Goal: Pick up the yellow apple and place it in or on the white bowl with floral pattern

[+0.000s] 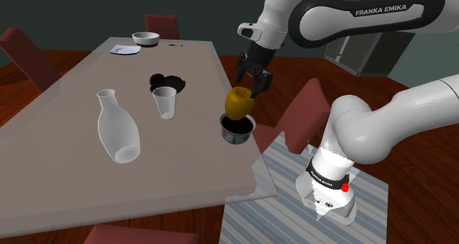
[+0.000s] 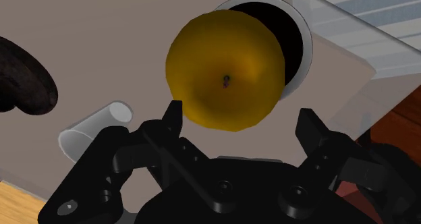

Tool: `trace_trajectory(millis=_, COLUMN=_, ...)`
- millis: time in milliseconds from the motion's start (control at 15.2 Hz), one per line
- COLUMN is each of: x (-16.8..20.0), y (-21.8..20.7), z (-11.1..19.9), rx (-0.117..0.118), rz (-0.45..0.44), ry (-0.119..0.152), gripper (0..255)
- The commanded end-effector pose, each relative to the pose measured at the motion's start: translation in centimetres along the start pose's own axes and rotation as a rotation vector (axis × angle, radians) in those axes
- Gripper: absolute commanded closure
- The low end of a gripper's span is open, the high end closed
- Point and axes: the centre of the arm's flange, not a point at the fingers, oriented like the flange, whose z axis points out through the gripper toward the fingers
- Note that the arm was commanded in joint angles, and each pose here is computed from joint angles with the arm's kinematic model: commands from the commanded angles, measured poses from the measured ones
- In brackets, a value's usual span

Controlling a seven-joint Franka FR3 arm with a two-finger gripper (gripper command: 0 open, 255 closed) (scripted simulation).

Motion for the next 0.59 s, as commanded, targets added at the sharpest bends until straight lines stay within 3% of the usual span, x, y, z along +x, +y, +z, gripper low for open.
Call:
trace_trajectory(millis=0, x=0.0, y=0.0, z=0.0, rx=0.000, rz=0.000, ry=0.000, gripper=0)
trace_trajectory(millis=264, x=0.0, y=0.0, z=-5.0, rx=0.000, rz=0.000, ry=0.000, gripper=0)
trace_trajectory(millis=528, x=0.0, y=0.0, z=-5.0, rx=0.000, rz=0.000, ry=0.000, gripper=0)
